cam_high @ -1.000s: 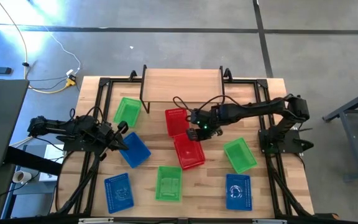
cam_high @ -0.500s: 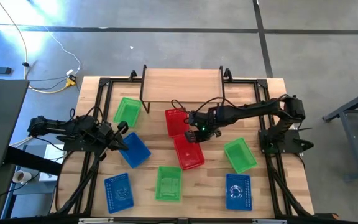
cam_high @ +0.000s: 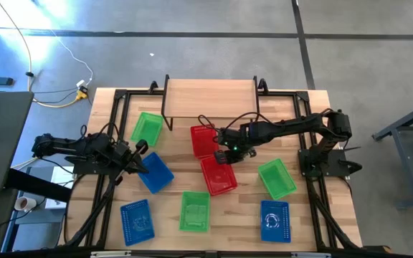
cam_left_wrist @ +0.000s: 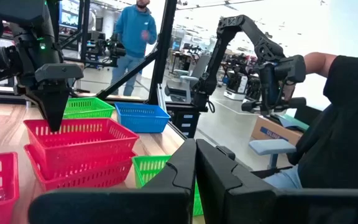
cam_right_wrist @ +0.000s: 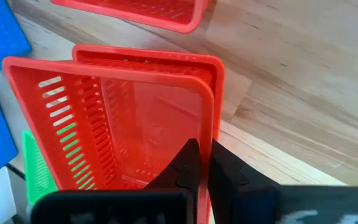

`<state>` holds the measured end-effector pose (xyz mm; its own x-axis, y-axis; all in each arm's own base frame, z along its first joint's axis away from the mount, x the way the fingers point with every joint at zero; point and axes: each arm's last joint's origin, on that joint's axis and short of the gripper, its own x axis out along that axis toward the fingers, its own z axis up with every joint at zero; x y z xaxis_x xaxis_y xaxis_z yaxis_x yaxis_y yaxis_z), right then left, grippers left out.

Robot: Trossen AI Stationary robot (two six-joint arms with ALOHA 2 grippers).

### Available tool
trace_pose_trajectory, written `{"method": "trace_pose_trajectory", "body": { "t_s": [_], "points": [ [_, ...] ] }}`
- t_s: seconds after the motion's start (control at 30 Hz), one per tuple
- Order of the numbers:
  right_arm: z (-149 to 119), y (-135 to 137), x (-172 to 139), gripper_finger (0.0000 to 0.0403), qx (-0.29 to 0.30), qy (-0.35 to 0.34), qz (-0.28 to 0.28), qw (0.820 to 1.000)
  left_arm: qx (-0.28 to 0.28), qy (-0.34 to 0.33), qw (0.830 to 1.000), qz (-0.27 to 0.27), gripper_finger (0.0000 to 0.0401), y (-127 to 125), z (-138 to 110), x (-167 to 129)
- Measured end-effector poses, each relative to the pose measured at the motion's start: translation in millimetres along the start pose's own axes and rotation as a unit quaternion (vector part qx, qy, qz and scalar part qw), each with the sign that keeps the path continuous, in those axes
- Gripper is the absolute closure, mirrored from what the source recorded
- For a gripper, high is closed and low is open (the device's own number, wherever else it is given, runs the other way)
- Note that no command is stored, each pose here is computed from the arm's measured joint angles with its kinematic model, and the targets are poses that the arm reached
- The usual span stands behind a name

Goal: Stack baskets on shelf by color
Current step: Stack the top right red basket on the top of the bottom red basket, then put the stacked red baskets on the shelf

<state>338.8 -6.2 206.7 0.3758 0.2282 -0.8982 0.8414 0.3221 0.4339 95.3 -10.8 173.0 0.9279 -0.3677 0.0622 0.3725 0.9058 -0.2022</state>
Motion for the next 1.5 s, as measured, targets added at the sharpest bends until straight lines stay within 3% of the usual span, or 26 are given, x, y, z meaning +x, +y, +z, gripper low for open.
{"method": "trace_pose_trajectory", "body": {
  "t_s": [0.43, 0.8, 1.13, 1.33, 1.5],
  "points": [
    [-0.8, -1.8, -3.4, 0.0317, -0.024, -0.009, -0.010, 1.000, -0.002, 0.000, 1.000, 0.000, 0.0400, 0.0, 0.0, 0.0],
    [-9.6, 1.9, -19.4, 0.0316, -0.040, -0.057, -0.008, 0.998, -0.002, 0.000, 1.000, 0.000, 0.0400, 0.0, 0.0, 0.0],
    [-35.6, 22.9, -16.7, 0.0316, -0.118, -0.105, 0.027, 0.987, -0.002, 0.000, 1.000, 0.000, 0.0400, 0.0, -0.1, 0.0],
    [-47.2, 26.5, -24.6, 0.0316, -0.169, -0.159, 0.004, 0.973, -0.002, 0.000, 1.000, 0.000, 0.0400, 0.0, 0.0, 0.0],
    [-52.4, 39.9, -51.4, 0.0316, -0.201, -0.185, -0.035, 0.961, -0.002, 0.000, 1.000, 0.000, 0.0400, 0.0, -0.1, 0.0]
  ]
}}
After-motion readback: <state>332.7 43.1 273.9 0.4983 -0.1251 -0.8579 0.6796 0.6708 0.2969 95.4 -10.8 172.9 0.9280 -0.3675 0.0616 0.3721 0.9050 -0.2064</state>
